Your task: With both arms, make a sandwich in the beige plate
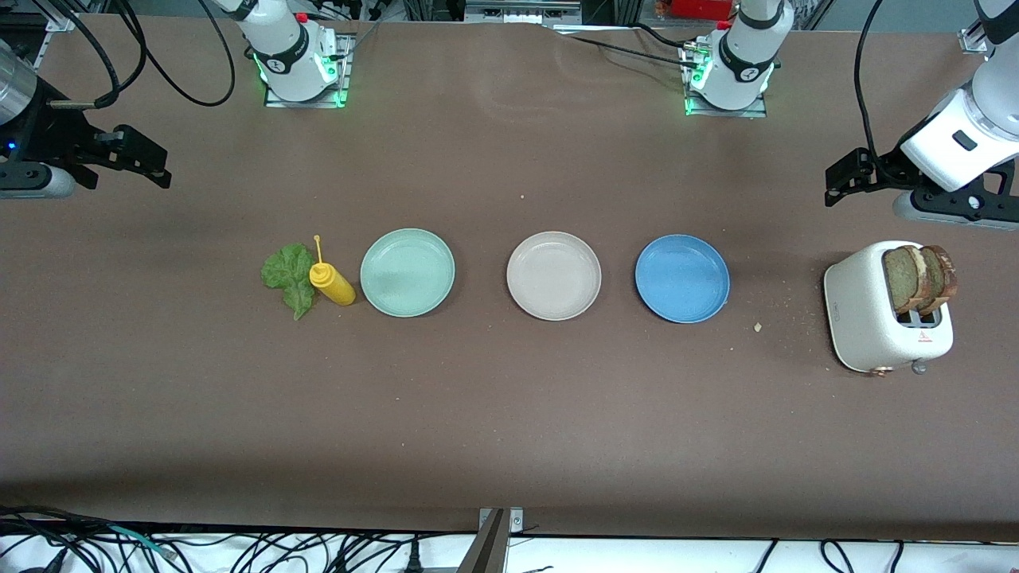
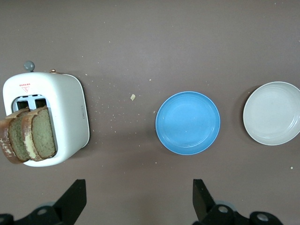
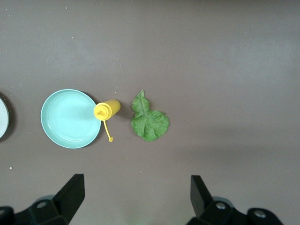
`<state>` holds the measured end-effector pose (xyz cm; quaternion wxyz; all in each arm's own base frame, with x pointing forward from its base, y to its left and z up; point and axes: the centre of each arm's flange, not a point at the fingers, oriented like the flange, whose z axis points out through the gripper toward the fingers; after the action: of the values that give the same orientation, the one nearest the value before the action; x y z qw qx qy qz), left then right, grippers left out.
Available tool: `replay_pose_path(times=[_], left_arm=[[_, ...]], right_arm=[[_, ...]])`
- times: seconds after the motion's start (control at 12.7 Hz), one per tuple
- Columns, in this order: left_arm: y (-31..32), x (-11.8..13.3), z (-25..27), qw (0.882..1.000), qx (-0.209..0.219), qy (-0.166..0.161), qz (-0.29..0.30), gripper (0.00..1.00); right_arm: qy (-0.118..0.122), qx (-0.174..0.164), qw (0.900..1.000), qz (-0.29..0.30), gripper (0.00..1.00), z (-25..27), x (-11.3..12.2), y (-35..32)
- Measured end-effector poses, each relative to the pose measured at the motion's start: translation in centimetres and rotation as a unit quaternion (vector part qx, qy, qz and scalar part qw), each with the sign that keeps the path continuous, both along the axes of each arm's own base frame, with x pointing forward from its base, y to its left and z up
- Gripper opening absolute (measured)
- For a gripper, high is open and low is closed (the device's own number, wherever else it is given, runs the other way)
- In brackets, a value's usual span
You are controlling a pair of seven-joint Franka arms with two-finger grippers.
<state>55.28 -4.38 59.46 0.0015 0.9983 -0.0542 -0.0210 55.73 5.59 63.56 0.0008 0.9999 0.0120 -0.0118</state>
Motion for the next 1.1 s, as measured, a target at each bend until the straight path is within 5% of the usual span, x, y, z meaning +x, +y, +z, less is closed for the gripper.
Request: replay_pose_path(times=[1.1], left_arm=[[-0.09, -0.04, 0.06, 1.0, 0.0, -0.001, -0.001, 1.0]], right_arm=[[0.0, 0.001, 1.0, 0.008, 1.0, -0.99, 0.75, 0.93]])
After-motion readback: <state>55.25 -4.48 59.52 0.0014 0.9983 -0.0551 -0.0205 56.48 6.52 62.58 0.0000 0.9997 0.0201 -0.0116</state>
